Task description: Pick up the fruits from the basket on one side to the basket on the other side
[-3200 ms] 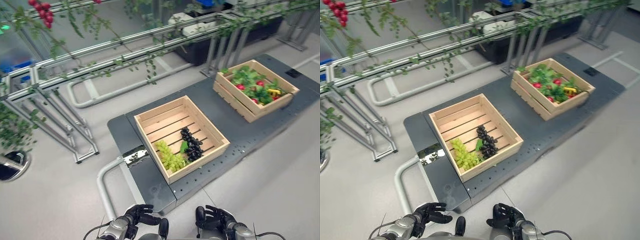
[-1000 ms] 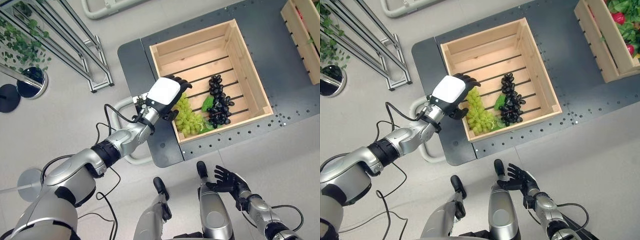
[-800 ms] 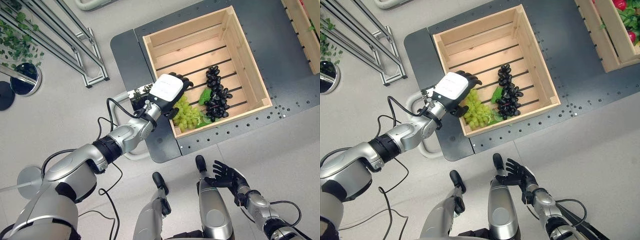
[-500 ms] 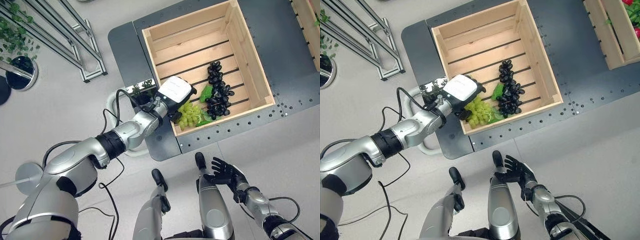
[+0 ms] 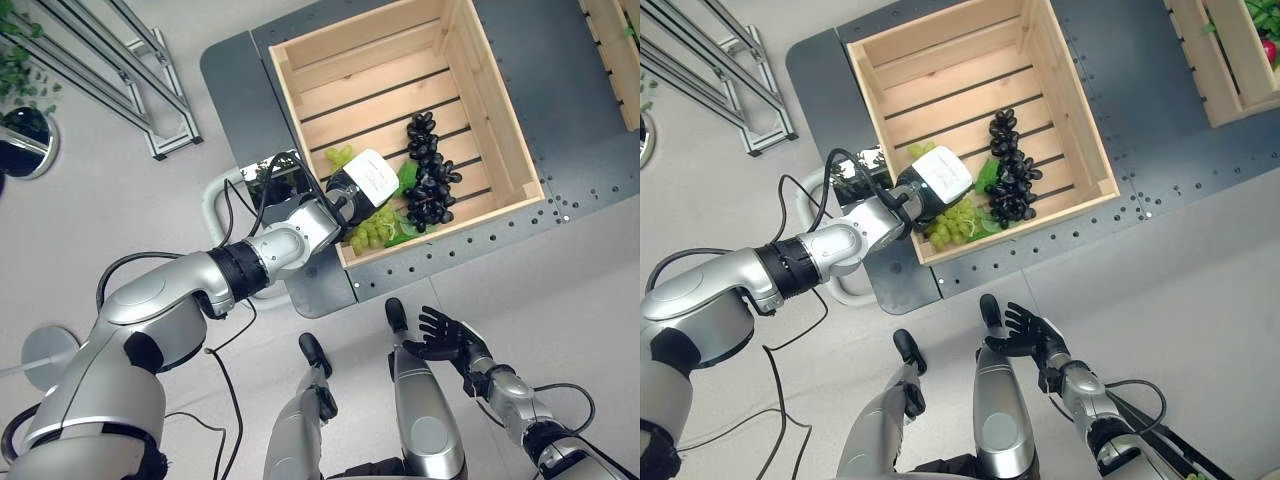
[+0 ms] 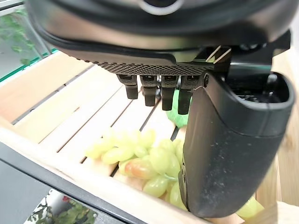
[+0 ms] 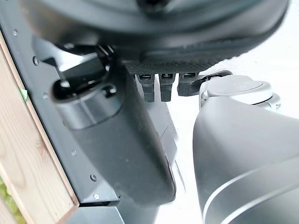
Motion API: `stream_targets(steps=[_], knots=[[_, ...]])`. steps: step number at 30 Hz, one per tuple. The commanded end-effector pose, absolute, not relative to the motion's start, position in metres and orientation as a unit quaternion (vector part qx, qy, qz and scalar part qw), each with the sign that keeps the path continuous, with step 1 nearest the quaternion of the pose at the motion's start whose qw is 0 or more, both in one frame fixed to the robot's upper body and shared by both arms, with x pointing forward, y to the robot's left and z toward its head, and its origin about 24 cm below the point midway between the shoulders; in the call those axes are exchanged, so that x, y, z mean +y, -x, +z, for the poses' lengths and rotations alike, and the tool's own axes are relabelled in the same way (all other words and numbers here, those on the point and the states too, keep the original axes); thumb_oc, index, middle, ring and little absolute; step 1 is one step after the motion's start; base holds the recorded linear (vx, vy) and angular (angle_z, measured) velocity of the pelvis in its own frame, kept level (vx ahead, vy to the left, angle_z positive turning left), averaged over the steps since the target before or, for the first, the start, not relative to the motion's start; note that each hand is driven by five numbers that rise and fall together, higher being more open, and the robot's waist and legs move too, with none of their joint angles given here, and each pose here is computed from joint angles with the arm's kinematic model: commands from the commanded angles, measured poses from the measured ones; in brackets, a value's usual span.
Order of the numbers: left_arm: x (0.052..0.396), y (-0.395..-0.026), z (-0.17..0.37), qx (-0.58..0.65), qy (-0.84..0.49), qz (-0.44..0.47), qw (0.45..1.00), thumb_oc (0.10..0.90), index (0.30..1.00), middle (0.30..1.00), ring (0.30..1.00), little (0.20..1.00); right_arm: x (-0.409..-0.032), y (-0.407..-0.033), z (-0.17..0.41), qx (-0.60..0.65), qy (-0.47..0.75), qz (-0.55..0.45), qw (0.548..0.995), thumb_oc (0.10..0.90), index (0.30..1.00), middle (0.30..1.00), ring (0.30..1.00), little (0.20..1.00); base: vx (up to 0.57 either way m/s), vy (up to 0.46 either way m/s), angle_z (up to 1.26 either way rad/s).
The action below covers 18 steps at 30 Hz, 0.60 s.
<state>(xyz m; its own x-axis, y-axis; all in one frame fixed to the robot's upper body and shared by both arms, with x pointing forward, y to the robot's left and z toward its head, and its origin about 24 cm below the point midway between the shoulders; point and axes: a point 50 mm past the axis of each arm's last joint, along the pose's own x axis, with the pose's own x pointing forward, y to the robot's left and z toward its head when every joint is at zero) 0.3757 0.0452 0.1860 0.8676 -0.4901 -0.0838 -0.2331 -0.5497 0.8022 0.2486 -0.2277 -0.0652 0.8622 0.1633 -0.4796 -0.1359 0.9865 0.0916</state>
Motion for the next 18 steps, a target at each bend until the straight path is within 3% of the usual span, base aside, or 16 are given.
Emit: stream_targets(steps=[1,8,16,18], knots=[[0.056,-0.389,0.251,-0.231,-0.889,-0.015,0.394,0.800,0.900,0.900,0.900,0.900,-0.223,-0.255,-0.050,0.190,-0.050,0.091,0.976,0.800,0.900,0.900,0.900,0.900,0.00,0.000,0.00],[0.062,-0.397,0.243,-0.218,-0.901,0.002,0.375,0.800,0.900,0.900,0.900,0.900,-0.218,-0.258,-0.047,0.177,-0.055,0.095,0.978,0.800,0.900,0.900,0.900,0.900,0.00,-0.018,-0.05],[0.086,-0.410,0.227,-0.187,-0.894,0.033,0.406,0.800,0.900,0.900,0.900,0.900,-0.211,-0.265,-0.042,0.162,-0.060,0.096,0.980,0.800,0.900,0.900,0.900,0.900,0.00,-0.002,-0.02],[0.093,-0.412,0.223,-0.197,-0.888,0.042,0.412,0.533,0.500,0.500,0.500,0.500,-0.212,-0.264,-0.043,0.160,-0.061,0.092,0.981,0.800,0.900,0.900,0.900,0.900,0.00,0.000,0.00]])
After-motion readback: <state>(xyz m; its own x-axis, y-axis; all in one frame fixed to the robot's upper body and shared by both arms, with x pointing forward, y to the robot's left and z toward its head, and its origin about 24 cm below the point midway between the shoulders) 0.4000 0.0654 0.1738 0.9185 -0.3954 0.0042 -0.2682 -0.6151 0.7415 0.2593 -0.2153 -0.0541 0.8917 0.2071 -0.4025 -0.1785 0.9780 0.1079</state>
